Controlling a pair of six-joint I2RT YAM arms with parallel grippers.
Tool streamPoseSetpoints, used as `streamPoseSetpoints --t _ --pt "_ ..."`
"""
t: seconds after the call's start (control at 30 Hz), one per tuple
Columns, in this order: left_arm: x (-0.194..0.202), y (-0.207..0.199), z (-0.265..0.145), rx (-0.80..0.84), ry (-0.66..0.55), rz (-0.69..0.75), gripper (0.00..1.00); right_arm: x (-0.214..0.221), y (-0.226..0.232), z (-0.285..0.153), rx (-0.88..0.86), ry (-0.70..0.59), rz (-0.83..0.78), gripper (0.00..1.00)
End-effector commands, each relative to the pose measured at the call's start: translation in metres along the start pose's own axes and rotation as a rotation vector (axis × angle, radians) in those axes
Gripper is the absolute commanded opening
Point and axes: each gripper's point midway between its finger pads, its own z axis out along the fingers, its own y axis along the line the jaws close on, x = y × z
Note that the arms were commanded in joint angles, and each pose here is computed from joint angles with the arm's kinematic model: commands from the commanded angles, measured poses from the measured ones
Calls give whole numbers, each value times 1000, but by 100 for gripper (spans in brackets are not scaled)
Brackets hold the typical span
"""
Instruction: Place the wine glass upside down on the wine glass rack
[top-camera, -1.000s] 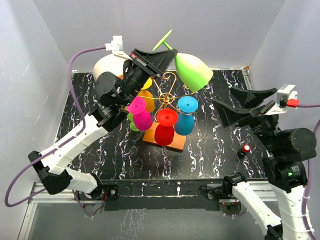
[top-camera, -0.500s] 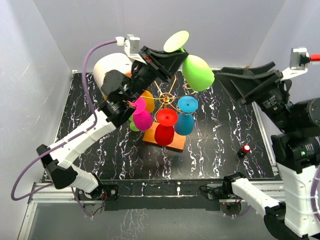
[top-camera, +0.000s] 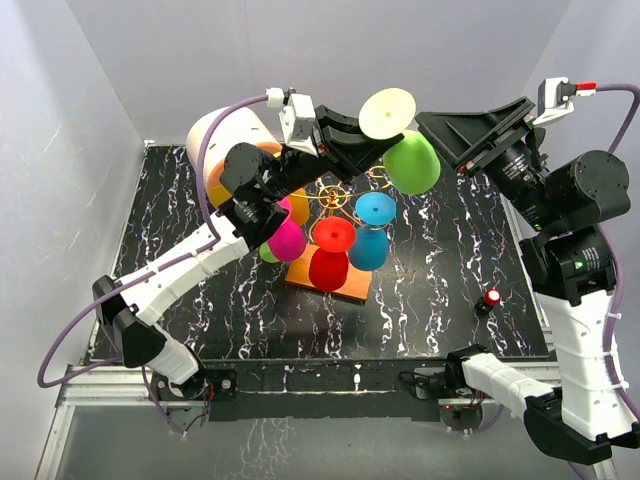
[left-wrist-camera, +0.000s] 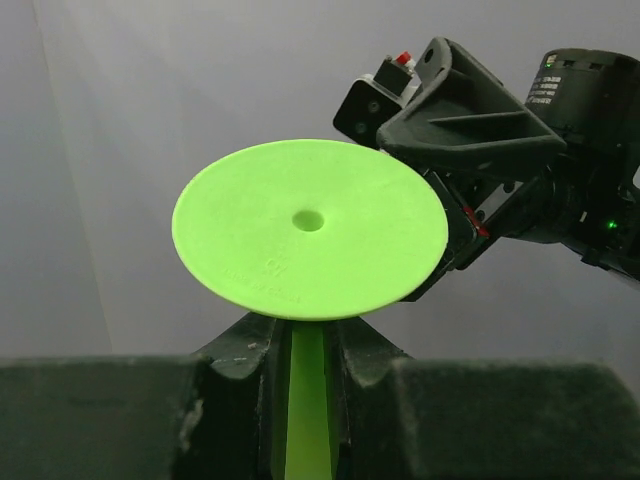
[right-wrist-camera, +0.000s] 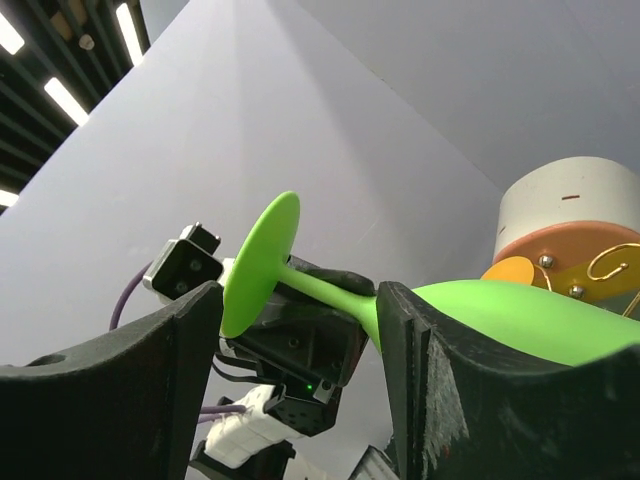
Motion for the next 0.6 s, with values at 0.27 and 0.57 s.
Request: streamPoseSetpoints --t 0.27,0.57 --pt "-17 -24 5 164 -62 191 0 -18 30 -8 -48 -60 1 43" --pt "-5 -20 5 173 -79 266 0 -19 32 -16 -30 -74 -40 52"
